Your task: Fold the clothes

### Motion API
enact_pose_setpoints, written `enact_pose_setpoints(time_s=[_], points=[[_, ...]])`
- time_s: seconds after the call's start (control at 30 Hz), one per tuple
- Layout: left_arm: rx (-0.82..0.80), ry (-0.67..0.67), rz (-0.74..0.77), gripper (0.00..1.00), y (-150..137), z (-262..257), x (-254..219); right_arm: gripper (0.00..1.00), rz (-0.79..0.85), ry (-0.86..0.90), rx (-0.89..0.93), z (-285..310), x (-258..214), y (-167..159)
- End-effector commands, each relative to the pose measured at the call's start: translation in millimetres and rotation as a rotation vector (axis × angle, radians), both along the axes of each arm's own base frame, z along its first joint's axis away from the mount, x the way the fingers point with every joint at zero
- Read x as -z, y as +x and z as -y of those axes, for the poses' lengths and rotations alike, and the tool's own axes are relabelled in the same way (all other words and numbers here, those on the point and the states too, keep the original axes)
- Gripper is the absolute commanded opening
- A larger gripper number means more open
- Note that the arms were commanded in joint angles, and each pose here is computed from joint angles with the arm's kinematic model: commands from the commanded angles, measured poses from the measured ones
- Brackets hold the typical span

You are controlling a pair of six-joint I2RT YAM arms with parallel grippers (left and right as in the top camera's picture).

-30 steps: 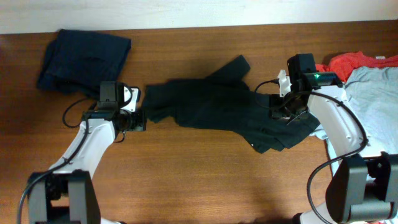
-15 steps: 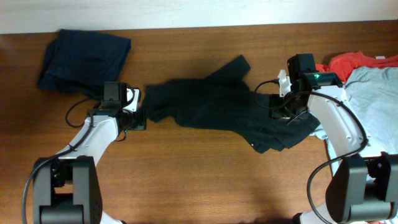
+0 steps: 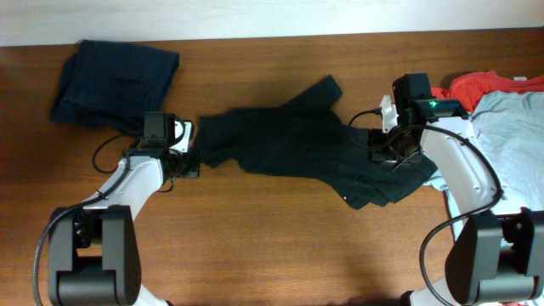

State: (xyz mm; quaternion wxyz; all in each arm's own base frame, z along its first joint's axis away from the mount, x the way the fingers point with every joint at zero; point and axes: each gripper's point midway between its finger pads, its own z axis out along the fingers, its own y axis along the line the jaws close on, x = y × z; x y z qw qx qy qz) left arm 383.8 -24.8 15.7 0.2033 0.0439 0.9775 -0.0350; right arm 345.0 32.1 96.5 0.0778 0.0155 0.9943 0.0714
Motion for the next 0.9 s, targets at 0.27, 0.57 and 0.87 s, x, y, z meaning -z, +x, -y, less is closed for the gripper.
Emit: enact_pose_setpoints(time_s=[0.27, 0.57, 0.87], points=[[0.01, 0.01, 0.027, 0.33, 9, -1, -3, 0.36, -0.009, -0.018, 0.002, 5, 2, -3], [0.006, 0.019, 0.027, 0.27, 9, -3, -3, 0.36, -0.009, -0.018, 0.002, 5, 2, -3], [-0.015, 0.067, 0.025, 0.5, 11, -12, 2, 0.36, -0.008, -0.018, 0.002, 5, 2, -3]])
